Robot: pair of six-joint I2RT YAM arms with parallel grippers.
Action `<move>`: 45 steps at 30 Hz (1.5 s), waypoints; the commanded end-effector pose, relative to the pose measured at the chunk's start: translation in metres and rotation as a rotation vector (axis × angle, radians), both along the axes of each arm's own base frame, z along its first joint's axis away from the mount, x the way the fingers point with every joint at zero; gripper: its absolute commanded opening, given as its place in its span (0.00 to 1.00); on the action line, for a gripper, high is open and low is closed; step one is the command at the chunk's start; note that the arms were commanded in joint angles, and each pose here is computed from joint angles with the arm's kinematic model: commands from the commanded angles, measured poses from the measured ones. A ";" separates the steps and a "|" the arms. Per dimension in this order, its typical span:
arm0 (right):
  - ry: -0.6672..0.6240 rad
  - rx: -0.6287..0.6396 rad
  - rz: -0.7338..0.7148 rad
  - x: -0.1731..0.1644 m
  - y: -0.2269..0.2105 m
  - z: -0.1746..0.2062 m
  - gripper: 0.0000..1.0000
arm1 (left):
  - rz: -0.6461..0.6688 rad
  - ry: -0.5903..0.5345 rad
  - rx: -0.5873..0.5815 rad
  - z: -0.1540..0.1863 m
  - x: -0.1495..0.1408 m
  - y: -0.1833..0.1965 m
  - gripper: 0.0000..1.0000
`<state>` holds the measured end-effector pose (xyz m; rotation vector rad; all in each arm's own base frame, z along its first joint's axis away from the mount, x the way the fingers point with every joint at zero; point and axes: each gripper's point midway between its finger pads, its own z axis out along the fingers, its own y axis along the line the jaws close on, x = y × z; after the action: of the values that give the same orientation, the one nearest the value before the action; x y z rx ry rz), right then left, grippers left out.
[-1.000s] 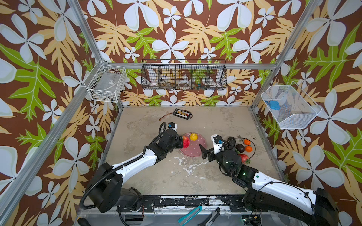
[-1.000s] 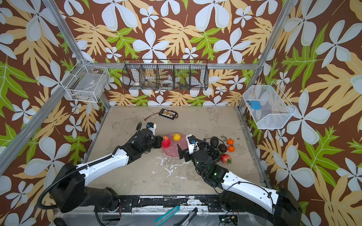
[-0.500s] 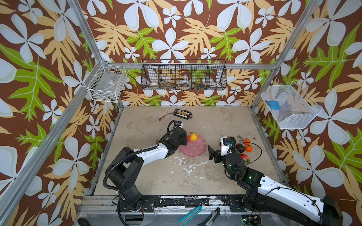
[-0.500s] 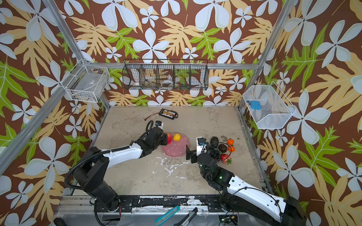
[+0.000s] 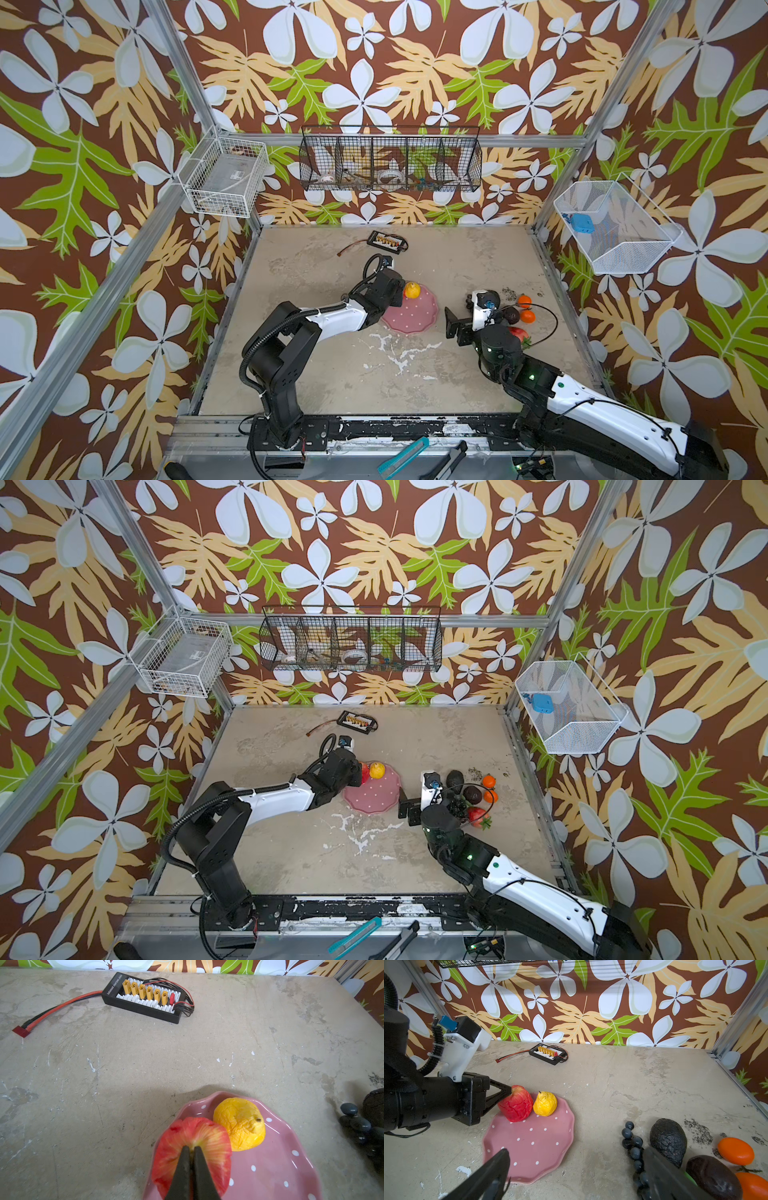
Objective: Arrange fruit in a fruit bowl
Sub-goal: Place the fruit in the fruit bowl.
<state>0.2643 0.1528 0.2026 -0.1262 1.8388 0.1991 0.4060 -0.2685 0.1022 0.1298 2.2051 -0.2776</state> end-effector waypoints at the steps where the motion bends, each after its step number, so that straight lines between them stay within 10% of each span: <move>1: 0.003 0.015 0.001 0.000 0.000 -0.002 1.00 | 0.010 -0.021 0.013 0.002 0.005 0.000 0.00; 26: 0.024 0.006 -0.019 0.002 -0.001 -0.002 1.00 | 0.042 -0.030 -0.064 0.043 -0.005 0.007 0.41; 45: 0.305 -0.012 -0.303 0.041 -0.082 -0.040 0.99 | 0.021 -0.103 -0.412 0.059 -0.123 0.078 0.74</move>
<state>0.3080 0.0775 0.1723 0.1452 2.0759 -0.0213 0.2837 -0.1946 0.1514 -0.0682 2.0754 -0.6553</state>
